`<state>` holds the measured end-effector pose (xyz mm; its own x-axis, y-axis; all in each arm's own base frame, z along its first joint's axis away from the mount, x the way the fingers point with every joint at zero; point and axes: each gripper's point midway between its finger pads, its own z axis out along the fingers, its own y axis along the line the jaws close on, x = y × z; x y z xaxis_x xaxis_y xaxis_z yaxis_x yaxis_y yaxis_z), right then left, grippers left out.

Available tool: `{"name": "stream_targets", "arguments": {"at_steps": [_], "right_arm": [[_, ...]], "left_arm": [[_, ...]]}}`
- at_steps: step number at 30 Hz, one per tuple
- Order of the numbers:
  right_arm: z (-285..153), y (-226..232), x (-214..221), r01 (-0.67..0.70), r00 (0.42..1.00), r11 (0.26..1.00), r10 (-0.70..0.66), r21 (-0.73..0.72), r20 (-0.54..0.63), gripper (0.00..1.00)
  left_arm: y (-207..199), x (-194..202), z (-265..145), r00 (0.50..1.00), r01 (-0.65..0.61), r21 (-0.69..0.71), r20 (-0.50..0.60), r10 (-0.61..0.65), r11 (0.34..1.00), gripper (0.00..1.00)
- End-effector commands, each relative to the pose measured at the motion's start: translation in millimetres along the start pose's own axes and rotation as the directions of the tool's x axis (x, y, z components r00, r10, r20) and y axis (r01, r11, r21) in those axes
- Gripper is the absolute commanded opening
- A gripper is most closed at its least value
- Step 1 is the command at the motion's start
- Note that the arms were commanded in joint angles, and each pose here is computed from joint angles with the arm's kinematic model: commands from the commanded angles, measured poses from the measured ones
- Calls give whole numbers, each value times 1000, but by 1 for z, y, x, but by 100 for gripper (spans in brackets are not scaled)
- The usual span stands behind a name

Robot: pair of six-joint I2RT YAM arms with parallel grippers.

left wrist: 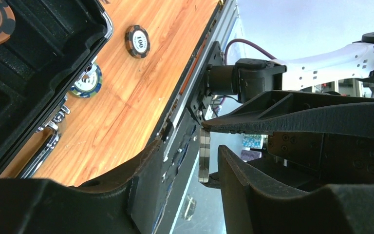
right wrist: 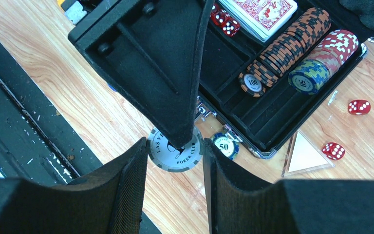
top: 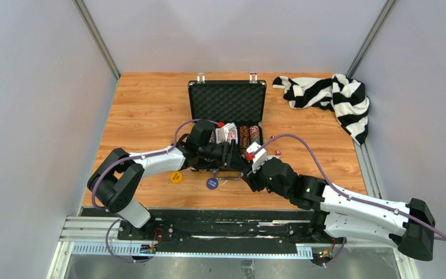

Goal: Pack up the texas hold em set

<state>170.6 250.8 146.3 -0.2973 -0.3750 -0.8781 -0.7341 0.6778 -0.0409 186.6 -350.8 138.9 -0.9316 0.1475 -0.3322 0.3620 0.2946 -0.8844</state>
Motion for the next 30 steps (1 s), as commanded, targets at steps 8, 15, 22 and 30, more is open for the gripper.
{"name": "stream_targets", "arguments": {"at_steps": [8, 15, 22, 30], "right_arm": [[-2, 6, -20, -5, 998, 1000, 7, -20, 56, 31], [-2, 7, -20, -11, 998, 1000, 12, -24, 58, 31], [4, 2, -8, -20, 999, 1000, 19, 12, 34, 33], [23, 25, 40, -97, 992, 994, 93, -48, -84, 57]], "left_arm": [[-7, 3, 7, 999, -41, 32, -25, 42, 999, 37], [-13, 7, 6, 998, -50, 70, -38, 53, 996, 1], [-2, 0, 13, 999, -53, 54, -6, 54, 997, 4], [68, -41, -3, 991, -74, -295, 82, 103, 953, 76]]}}
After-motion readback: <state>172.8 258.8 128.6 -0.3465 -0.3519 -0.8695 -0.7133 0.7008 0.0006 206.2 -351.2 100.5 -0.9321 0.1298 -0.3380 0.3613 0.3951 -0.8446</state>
